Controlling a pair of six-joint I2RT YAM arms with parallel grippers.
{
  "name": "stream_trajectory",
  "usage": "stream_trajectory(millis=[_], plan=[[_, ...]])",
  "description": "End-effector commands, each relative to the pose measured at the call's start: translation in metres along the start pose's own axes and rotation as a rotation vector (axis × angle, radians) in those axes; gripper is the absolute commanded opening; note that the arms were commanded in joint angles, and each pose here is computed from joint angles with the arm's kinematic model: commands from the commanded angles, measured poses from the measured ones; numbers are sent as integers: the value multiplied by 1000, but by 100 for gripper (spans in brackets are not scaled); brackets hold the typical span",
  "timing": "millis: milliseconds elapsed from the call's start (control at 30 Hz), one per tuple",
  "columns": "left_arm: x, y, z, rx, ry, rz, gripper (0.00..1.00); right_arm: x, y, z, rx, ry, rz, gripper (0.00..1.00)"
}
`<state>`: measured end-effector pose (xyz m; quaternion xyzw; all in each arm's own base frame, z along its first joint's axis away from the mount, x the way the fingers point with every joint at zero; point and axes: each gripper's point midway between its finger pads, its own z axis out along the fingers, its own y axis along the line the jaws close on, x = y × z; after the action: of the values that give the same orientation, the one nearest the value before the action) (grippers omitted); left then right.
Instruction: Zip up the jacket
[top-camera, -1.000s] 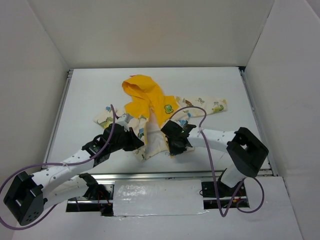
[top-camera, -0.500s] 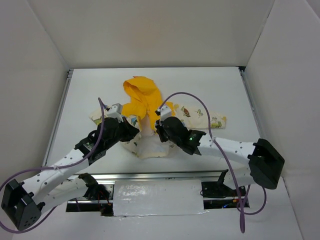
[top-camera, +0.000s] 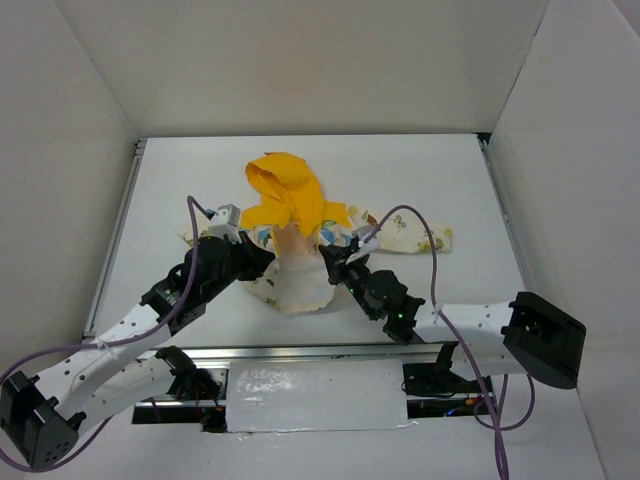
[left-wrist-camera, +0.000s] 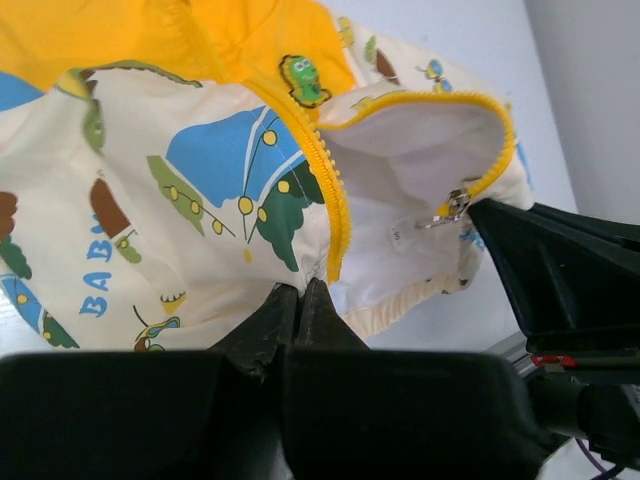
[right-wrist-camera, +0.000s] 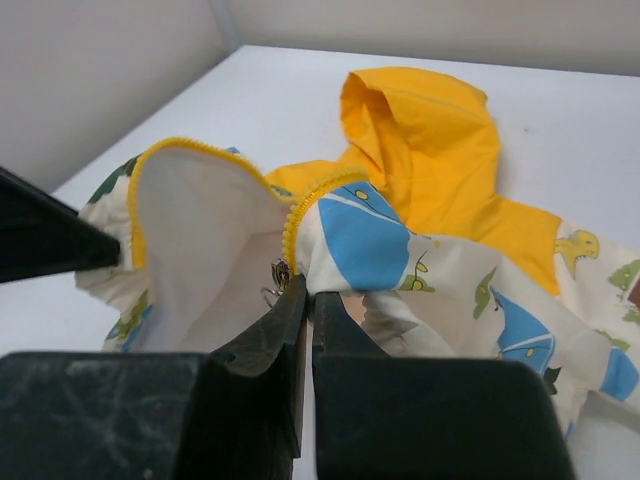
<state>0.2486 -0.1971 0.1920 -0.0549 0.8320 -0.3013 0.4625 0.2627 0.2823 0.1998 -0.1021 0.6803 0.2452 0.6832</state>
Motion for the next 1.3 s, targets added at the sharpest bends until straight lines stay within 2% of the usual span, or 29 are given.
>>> stream_trajectory(millis=[0, 67, 100, 133, 167, 200, 233, 267, 333, 367, 400, 433, 500, 667, 767, 967, 1167, 1267], plan=[[-29, -33, -11, 176, -123, 46, 0, -51, 23, -15, -163, -192, 154, 0], [-32, -34, -14, 184, -145, 49, 0, -78, 58, -37, -409, -210, 105, 0], [-32, -31, -14, 173, -144, 52, 0, -41, 70, -40, -511, -20, -6, 0], [-29, -25, -12, 142, -131, 55, 0, -21, 81, -38, -594, 101, -96, 0], [-31, -23, -12, 122, -135, 51, 0, -38, 78, -13, -503, 111, -174, 0], [-30, -16, -10, 84, -126, 52, 0, -5, 28, 12, -182, 221, -248, 0], [-32, -17, -9, 74, -123, 54, 0, -10, 11, 21, -67, 194, -250, 0], [-32, -17, -9, 71, -120, 54, 0, -5, 1, 19, -22, 175, -238, 0], [-30, -22, -11, 111, -116, 60, 0, -49, 10, 13, -59, -16, -71, 0], [-38, -31, -14, 154, -153, 57, 0, -42, 19, 4, -132, -20, -2, 0], [-38, -36, -16, 186, -157, 59, 0, -58, 25, 0, -170, -80, 57, 0], [-36, -37, -19, 208, -167, 60, 0, -54, 31, -3, -199, -76, 119, 0], [-42, -47, -23, 268, -199, 64, 0, -59, 38, -6, -241, -103, 177, 0], [-41, -59, -32, 367, -234, 83, 0, -42, 61, -22, -376, -35, 317, 0], [-40, -64, -35, 409, -245, 86, 0, -50, 68, -36, -456, -79, 370, 0], [-36, -68, -33, 448, -240, 82, 0, -47, 75, -30, -444, 6, 421, 0], [-31, -70, -33, 476, -233, 62, 0, -41, 63, -23, -358, 25, 489, 0], [-27, -70, -33, 488, -222, 58, 0, -43, 63, -21, -371, 33, 505, 0]])
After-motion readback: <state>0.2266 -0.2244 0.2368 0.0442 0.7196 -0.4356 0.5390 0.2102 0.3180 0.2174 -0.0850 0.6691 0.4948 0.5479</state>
